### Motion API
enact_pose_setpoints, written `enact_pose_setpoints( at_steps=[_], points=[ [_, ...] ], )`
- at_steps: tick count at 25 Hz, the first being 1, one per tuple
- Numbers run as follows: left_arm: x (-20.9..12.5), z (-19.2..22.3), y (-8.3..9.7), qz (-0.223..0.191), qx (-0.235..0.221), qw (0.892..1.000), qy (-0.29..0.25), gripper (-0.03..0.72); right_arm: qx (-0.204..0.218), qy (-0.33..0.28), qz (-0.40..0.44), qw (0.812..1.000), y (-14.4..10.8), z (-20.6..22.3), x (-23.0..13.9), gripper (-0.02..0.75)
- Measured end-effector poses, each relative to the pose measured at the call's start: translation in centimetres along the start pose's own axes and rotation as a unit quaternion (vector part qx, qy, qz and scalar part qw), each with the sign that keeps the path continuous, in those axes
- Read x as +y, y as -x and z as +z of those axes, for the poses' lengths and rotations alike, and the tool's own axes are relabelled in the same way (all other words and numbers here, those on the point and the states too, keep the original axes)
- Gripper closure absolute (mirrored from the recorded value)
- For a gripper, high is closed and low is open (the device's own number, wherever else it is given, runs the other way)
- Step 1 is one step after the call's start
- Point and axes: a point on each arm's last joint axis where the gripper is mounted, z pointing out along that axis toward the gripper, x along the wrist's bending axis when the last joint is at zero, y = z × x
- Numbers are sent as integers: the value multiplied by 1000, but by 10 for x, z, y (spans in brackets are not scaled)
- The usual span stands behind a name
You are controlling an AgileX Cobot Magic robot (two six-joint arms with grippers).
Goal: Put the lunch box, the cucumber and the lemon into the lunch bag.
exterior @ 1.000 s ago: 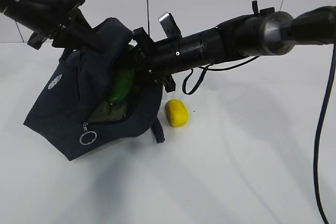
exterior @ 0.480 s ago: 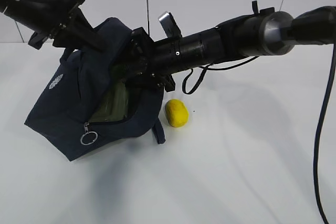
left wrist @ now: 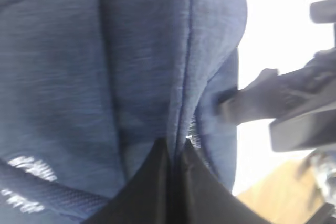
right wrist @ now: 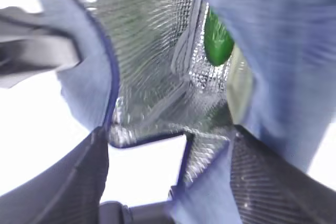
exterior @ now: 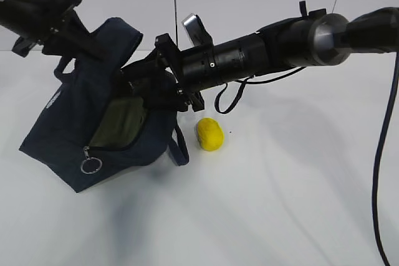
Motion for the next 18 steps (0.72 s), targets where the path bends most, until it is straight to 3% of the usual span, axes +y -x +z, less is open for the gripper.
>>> enact_pose_setpoints(
  at_steps=[6, 12, 15, 18],
  points=[
    [1, -17, -24, -10, 33, 999, -3, 694, 31, -35, 2, 999, -1, -12, -1, 209],
    [-1, -20, -31, -3, 55, 998, -13, 694, 30, -20, -23, 999, 7, -31, 8, 209],
    [-2, -20, -33, 3, 66, 998, -18, 694, 8, -27, -44, 999, 10, -39, 12, 209],
    [-2, -20, -35, 7, 75, 997, -23, 694, -47, -56, -70, 995, 7, -44, 15, 209]
  ],
)
